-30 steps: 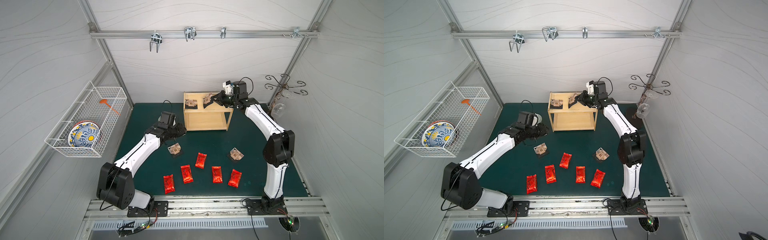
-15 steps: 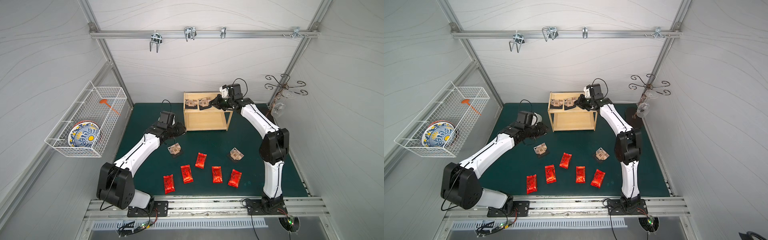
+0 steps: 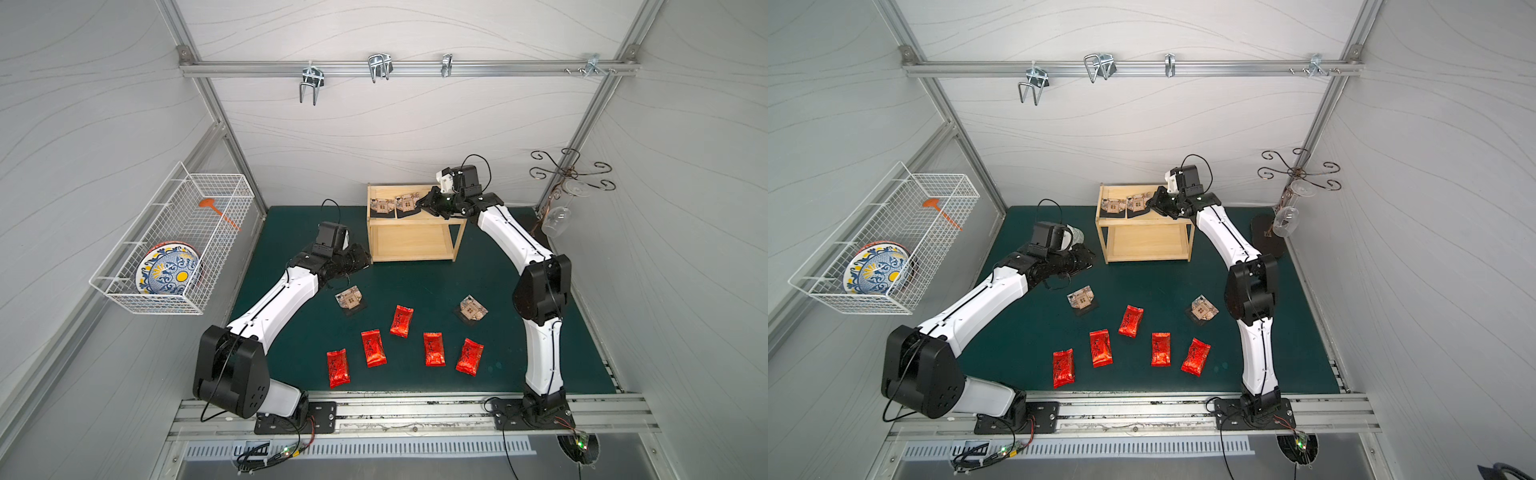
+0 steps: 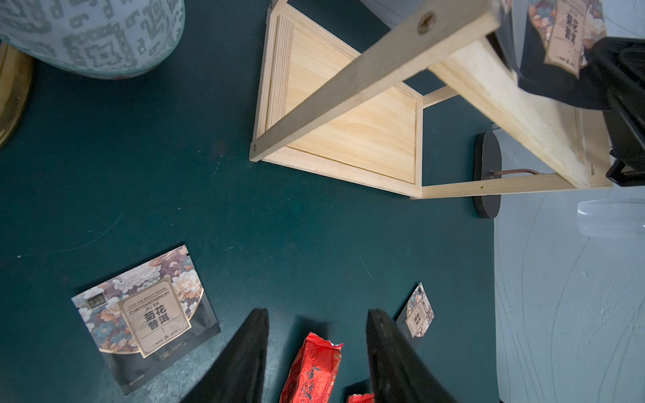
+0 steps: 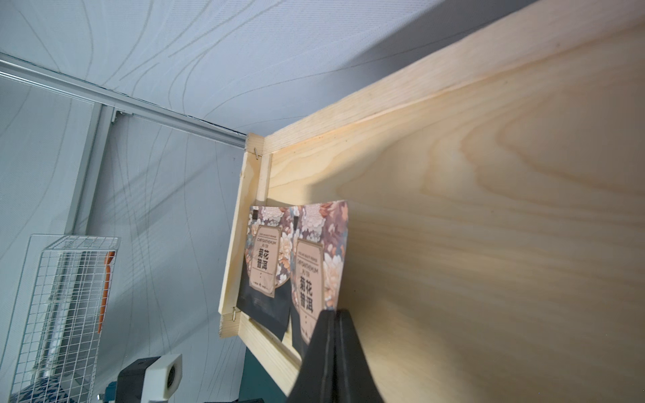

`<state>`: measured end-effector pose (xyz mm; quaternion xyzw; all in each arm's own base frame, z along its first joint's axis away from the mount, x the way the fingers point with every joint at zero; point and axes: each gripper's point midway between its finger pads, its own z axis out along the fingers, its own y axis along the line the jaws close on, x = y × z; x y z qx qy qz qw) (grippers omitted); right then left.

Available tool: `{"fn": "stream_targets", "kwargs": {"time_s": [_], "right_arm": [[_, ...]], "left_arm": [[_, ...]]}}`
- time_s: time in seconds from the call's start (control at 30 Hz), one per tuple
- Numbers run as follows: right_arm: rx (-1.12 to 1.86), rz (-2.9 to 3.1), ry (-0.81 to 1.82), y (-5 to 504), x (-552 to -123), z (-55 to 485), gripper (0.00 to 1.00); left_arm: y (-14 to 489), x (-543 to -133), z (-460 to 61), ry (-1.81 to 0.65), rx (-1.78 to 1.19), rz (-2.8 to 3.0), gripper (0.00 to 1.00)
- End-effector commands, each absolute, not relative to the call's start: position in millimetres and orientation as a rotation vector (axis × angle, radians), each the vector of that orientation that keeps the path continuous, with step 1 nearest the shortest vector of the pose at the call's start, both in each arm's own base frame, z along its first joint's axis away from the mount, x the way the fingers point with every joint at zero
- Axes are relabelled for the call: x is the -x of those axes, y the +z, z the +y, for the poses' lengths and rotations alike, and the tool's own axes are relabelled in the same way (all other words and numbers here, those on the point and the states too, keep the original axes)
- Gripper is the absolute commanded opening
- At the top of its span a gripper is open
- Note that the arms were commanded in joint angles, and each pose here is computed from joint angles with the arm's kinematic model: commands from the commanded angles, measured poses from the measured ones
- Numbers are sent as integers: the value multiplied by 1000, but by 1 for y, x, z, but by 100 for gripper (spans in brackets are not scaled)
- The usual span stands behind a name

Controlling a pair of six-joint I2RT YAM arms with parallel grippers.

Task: Place the tea bags on the shelf by color
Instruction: Place the tea bag on the shelf.

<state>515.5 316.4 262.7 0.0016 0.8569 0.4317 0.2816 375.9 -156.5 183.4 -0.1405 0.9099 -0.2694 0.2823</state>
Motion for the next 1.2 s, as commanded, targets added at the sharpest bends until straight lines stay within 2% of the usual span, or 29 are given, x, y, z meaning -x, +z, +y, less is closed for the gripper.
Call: {"fn": "stream_targets", "kwargs": {"time_s": [0.0, 0.27, 0.5, 0.67, 0.93, 1.17], "right_arm": [[18, 2311, 1133, 257, -516, 320, 13], [26, 2322, 1128, 252, -515, 321, 23], [30, 2325, 1118, 251, -515, 321, 27], [40, 2309, 1103, 258, -517, 317, 39], [87, 2265, 1127, 283, -511, 317, 47], [289, 2100, 1274, 318, -479, 323, 53]], "left_arm": [[195, -383, -158, -757, 357, 2381, 51], [197, -383, -157, -761, 364, 2373, 51], [198, -382, -156, -769, 370, 2369, 51], [199, -382, -154, -771, 378, 2363, 51], [200, -379, -148, -772, 406, 2363, 51], [193, -364, -118, -748, 521, 2384, 51]]}}
